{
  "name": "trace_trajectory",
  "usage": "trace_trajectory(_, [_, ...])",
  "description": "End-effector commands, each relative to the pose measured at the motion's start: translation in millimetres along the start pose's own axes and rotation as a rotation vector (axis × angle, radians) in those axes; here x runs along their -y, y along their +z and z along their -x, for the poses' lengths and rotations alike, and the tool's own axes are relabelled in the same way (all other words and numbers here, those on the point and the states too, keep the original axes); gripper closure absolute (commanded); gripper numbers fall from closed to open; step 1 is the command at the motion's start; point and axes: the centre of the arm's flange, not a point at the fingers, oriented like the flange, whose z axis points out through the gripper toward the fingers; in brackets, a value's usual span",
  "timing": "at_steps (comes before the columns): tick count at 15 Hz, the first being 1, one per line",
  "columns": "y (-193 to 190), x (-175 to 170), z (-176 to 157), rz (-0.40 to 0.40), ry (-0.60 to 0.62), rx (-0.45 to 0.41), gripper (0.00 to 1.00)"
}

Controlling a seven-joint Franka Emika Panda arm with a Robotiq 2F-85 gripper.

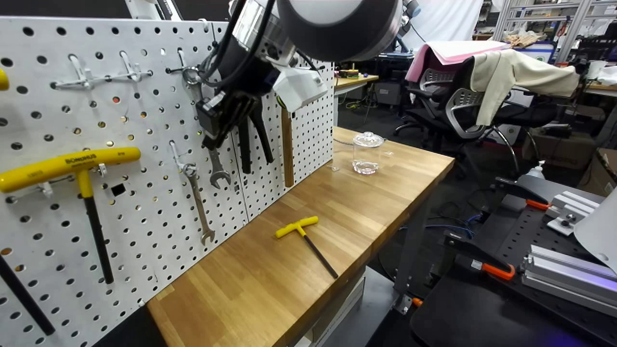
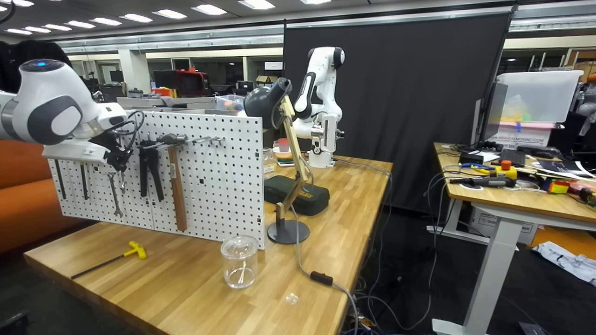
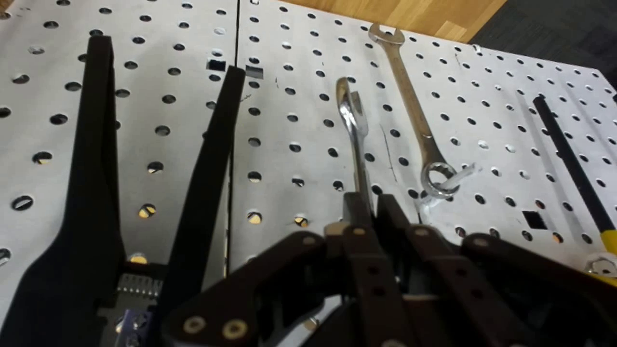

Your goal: Remove the wrench from the peg board

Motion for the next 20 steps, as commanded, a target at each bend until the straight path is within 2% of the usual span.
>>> trace_trajectory(1, [-27, -12, 7, -0.004, -0.029, 0.005, 0.97])
trace_trajectory(3, [-32, -11, 12, -0.007, -0.036, 0.011, 0.97])
trace_trajectory(8, [-40, 14, 21, -0.106, -0.097, 0.025, 0.97])
trace_trajectory(12, [-42, 28, 26, -0.148, -0.123, 0.037, 0.97])
trace_trajectory(20, [-47, -1, 28, -0.127, -0.118, 0.053, 0.97])
